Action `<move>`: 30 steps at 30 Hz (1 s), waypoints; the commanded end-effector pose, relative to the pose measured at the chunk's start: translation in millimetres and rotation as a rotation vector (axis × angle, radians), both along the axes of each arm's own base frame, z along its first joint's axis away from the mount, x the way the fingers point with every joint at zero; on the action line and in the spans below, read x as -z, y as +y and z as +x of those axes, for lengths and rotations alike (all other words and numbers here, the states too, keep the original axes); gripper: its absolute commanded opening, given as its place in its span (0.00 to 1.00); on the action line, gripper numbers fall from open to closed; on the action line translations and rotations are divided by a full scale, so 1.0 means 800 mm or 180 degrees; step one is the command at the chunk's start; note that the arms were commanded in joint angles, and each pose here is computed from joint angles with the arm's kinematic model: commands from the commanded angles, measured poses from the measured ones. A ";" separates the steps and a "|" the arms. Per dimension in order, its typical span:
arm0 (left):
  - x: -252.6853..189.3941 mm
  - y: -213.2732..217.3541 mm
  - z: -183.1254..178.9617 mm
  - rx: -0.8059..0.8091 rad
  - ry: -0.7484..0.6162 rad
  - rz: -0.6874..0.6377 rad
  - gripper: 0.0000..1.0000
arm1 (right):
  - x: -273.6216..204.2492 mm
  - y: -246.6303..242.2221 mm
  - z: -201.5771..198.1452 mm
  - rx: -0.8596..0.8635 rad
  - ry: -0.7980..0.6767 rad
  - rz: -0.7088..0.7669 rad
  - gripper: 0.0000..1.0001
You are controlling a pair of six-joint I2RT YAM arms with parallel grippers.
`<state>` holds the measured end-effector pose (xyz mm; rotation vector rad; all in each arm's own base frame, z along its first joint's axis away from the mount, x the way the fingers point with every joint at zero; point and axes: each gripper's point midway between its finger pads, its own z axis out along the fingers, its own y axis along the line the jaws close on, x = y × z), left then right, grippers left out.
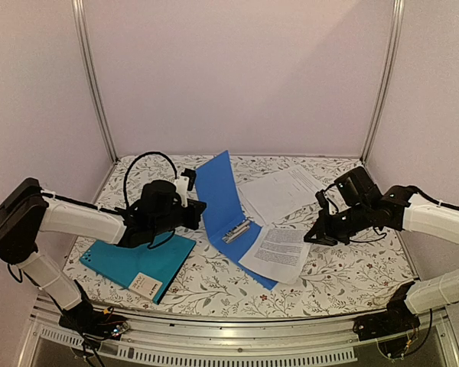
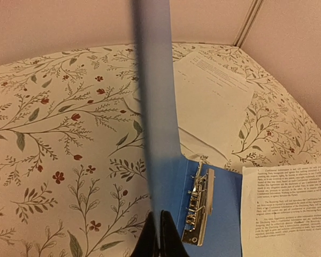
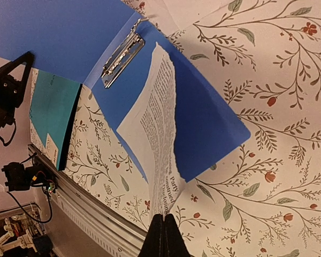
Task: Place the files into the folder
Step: Insert the spring clip onto the folder.
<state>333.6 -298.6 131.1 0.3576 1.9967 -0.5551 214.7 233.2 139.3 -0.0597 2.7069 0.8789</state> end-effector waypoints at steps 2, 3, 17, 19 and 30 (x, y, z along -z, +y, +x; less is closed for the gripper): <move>0.006 0.003 -0.009 -0.0068 0.0026 0.0061 0.00 | 0.023 -0.002 0.011 0.0264 -0.0004 0.0014 0.00; 0.007 0.002 -0.009 -0.0050 0.0026 0.0067 0.00 | 0.028 -0.001 0.012 0.0283 0.0012 0.0014 0.01; 0.007 -0.008 -0.018 0.0073 -0.0026 0.0119 0.00 | 0.070 -0.001 0.036 0.0526 0.0030 -0.0130 0.02; 0.007 -0.009 -0.019 0.0084 -0.0035 0.0128 0.00 | 0.073 0.000 0.039 0.0533 0.0024 -0.0126 0.02; 0.008 -0.015 -0.022 0.0172 -0.0050 0.0165 0.00 | 0.086 0.013 0.046 0.0427 0.0055 -0.0127 0.02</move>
